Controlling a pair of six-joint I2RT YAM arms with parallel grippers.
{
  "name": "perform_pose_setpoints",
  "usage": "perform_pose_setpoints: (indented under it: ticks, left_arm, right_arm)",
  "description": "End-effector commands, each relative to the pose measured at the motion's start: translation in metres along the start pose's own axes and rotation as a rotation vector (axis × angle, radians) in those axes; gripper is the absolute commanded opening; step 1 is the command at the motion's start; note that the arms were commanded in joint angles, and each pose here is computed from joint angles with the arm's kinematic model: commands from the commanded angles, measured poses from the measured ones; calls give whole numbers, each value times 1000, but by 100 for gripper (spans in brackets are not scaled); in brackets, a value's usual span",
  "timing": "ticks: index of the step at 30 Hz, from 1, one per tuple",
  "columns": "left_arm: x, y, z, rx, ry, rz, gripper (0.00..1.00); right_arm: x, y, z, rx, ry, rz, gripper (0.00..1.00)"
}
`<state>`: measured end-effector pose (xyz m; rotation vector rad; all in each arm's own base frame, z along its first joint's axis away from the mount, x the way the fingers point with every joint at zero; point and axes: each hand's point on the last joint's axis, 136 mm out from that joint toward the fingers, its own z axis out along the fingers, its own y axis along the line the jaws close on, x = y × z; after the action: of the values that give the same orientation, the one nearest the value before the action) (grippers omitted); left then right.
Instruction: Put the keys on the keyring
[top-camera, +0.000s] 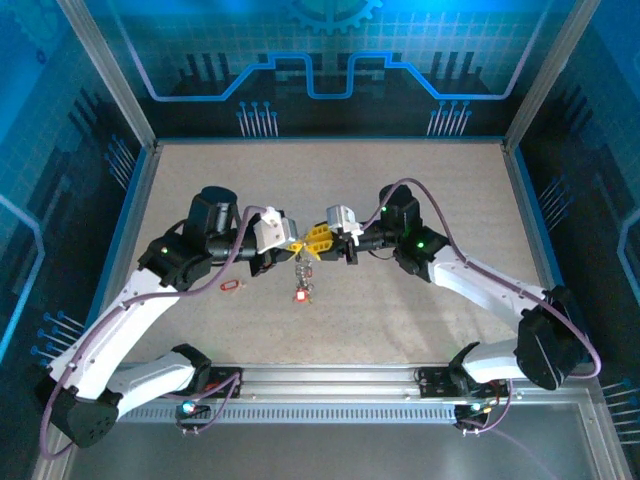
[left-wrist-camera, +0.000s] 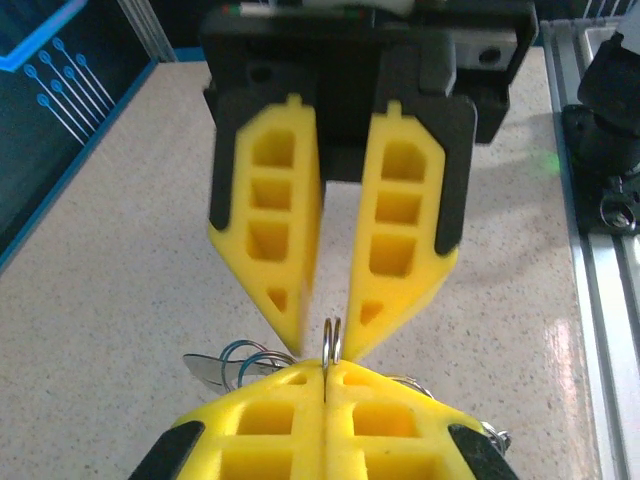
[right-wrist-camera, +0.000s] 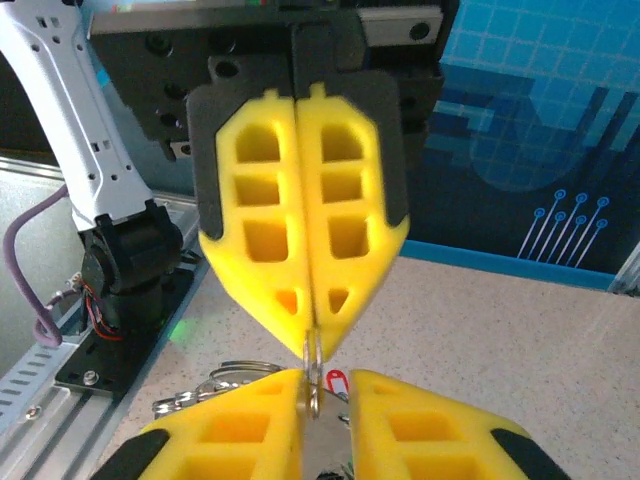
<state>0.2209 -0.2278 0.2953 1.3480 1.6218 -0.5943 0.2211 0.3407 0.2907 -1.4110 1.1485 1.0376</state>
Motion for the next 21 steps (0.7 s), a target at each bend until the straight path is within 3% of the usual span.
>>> perform_pose_setpoints:
  ticks: [1, 4, 12, 18, 20, 21]
  left_arm:
    - [-17, 0, -9, 12, -13, 52, 0]
    - [-19, 0, -8, 20, -17, 50, 0]
    - [-29, 0, -7, 20, -80, 60, 0]
    - [-27, -2, -5, 38, -77, 44, 0]
    - [-26, 0, -4, 31, -78, 37, 0]
    - [-26, 0, -4, 24, -80, 31, 13]
  right_arm:
    - [-11, 2, -4, 0, 29, -51, 20]
    - [-8, 0, -2, -1, 44, -40, 16]
    - [-4, 4, 4, -27, 56, -17, 18]
    - [-11, 4, 5, -34, 39, -26, 0]
    - [-12, 3, 5, -32, 34, -23, 0]
    - [-13, 3, 4, -30, 27, -23, 0]
